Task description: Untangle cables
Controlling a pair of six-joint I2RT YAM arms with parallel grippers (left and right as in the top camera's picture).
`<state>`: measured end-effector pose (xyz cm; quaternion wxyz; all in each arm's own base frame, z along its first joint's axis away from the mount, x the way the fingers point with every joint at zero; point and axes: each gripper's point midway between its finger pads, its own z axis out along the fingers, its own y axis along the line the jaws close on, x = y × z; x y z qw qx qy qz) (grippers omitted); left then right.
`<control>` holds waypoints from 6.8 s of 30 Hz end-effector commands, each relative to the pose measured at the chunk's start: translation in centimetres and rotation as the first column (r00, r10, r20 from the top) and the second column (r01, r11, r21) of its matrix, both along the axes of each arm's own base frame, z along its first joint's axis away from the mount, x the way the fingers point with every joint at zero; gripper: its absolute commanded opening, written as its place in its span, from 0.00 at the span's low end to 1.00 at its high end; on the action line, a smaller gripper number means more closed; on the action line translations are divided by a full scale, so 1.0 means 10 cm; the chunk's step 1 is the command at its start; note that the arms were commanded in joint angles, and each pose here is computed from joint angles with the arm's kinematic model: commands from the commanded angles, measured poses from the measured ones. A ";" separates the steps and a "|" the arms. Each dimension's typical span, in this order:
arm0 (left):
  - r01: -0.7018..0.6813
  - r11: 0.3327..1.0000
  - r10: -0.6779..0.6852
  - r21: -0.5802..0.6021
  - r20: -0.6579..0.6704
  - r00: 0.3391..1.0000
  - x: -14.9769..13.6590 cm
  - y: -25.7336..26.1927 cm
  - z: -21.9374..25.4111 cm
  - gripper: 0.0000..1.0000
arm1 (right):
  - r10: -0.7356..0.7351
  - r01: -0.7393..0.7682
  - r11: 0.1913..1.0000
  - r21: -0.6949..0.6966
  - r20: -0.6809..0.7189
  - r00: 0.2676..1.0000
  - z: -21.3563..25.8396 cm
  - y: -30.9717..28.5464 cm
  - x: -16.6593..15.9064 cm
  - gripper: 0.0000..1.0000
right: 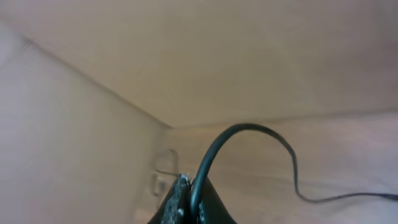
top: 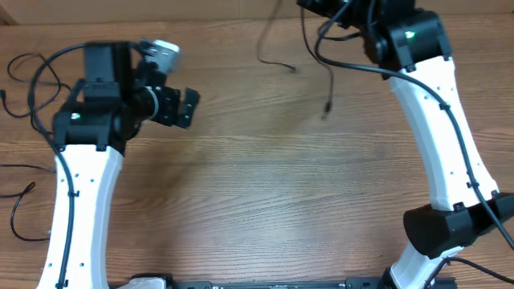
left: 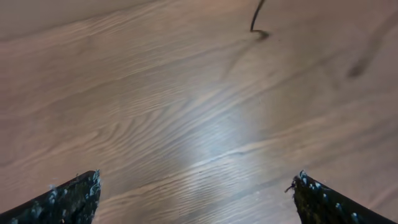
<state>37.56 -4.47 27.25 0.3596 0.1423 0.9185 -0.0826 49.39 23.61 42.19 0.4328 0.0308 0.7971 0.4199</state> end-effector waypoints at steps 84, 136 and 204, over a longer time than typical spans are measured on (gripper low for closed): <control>0.014 0.996 0.042 0.090 -0.589 0.807 0.18 0.59 -2.33 1.00 | -0.223 -0.422 0.693 -0.585 -0.730 0.646 -3.43 -0.26 -0.78 1.00; -0.408 0.861 0.496 0.304 -0.330 0.803 0.88 1.48 -2.63 0.04 | -0.040 -0.562 0.659 -0.500 -0.769 0.637 -3.41 0.56 -1.27 1.00; -0.293 0.954 0.246 0.064 0.389 0.888 -0.20 0.58 2.12 1.00 | -0.322 0.223 0.721 -0.656 -0.032 0.946 -0.01 -1.50 -2.66 1.00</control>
